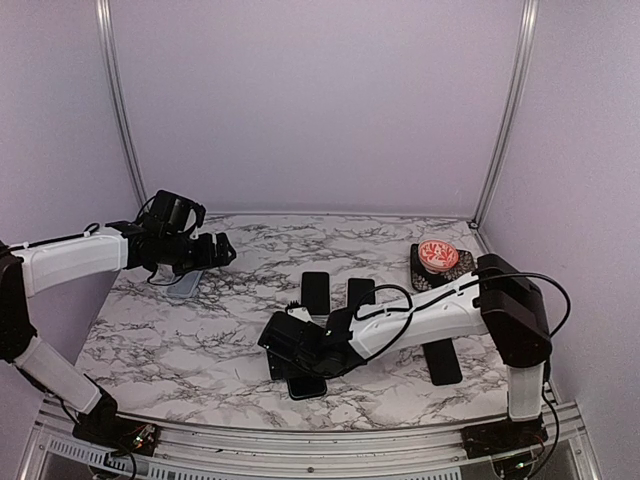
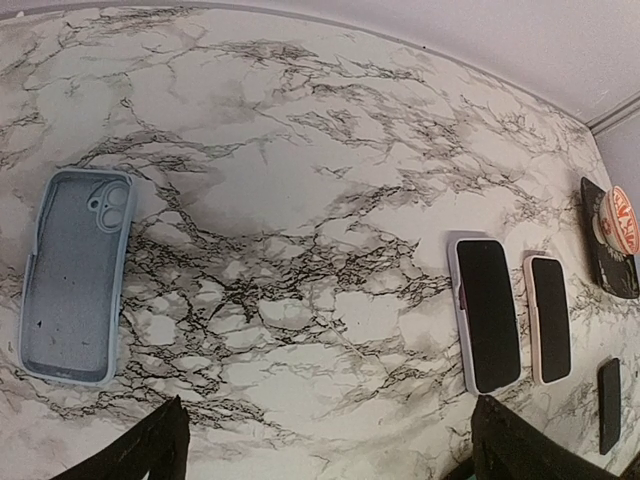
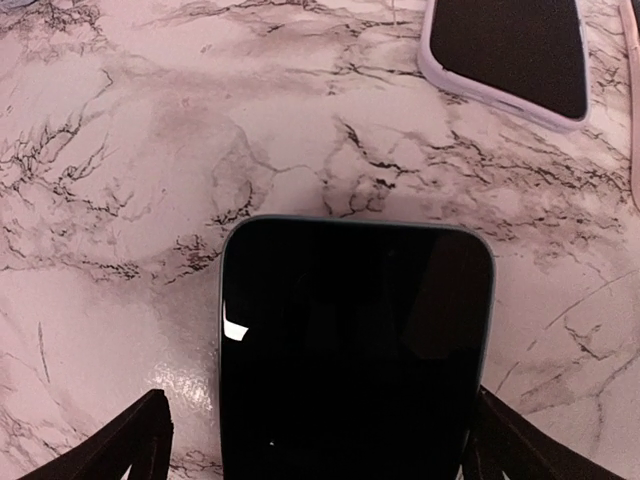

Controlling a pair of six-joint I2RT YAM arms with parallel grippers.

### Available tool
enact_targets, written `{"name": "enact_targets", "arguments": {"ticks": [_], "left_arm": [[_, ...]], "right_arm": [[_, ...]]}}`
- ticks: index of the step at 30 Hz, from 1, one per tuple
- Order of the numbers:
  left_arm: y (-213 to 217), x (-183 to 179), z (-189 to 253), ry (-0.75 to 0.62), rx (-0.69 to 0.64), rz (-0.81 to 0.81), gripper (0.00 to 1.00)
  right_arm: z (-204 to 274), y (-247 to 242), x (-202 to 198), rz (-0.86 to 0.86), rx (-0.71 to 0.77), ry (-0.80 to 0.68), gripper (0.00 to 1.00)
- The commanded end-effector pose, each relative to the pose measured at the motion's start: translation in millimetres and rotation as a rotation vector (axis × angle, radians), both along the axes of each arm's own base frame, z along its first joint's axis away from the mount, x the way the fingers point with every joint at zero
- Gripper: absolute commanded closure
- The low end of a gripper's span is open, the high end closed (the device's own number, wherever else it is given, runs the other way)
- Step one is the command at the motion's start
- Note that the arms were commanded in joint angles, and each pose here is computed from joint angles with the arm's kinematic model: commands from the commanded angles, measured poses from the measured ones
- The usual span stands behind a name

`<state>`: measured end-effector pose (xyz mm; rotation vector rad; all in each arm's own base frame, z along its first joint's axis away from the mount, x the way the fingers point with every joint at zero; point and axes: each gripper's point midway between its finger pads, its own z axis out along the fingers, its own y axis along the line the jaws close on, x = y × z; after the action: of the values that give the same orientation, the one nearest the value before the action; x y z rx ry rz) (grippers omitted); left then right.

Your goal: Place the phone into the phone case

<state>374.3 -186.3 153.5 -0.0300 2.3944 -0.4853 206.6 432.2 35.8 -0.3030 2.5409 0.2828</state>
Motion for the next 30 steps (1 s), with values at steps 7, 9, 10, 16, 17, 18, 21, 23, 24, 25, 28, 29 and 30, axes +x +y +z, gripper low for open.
{"name": "enact_targets", "arguments": {"ticks": [7, 9, 10, 16, 17, 18, 21, 23, 24, 25, 28, 29, 30], "left_arm": [[-4, 1, 16, -0.043, -0.022, -0.019, 0.01], [-3, 1, 18, -0.047, -0.024, -0.019, 0.01], [-4, 1, 19, -0.047, -0.025, -0.020, 0.01], [-5, 0, 20, -0.048, -0.033, -0.025, 0.01], [-5, 0, 20, -0.049, -0.034, -0.025, 0.01], [-5, 0, 21, -0.050, -0.034, -0.026, 0.01], [-5, 0, 21, -0.050, -0.035, -0.025, 0.01], [-4, 0, 22, -0.051, -0.035, -0.025, 0.01], [-4, 0, 22, -0.053, -0.036, -0.025, 0.01], [-5, 0, 23, -0.054, -0.036, -0.027, 0.01], [-4, 0, 23, -0.055, -0.035, -0.026, 0.01], [-4, 0, 24, -0.057, -0.037, -0.026, 0.01], [-4, 0, 24, -0.057, -0.037, -0.026, 0.01]], "right_arm": [[-9, -21, -25, 0.000, -0.140, 0.118, 0.01], [-8, -26, -30, -0.001, -0.157, 0.164, 0.01], [-9, -29, -33, 0.001, -0.163, 0.190, 0.01], [-2, -35, -44, 0.018, -0.220, 0.267, 0.01], [-3, -33, -46, 0.025, -0.218, 0.283, 0.01], [-5, -32, -49, 0.033, -0.210, 0.297, 0.01], [-12, -24, -53, 0.054, -0.187, 0.323, 0.01], [-16, -23, -53, 0.060, -0.201, 0.327, 0.01], [-18, -23, -53, 0.063, -0.213, 0.329, 0.01], [-21, -23, -53, 0.067, -0.223, 0.333, 0.01], [-30, -27, -55, 0.062, -0.252, 0.343, 0.04], [-32, -28, -54, 0.057, -0.262, 0.345, 0.05], [-33, -29, -54, 0.054, -0.266, 0.344, 0.08]]}}
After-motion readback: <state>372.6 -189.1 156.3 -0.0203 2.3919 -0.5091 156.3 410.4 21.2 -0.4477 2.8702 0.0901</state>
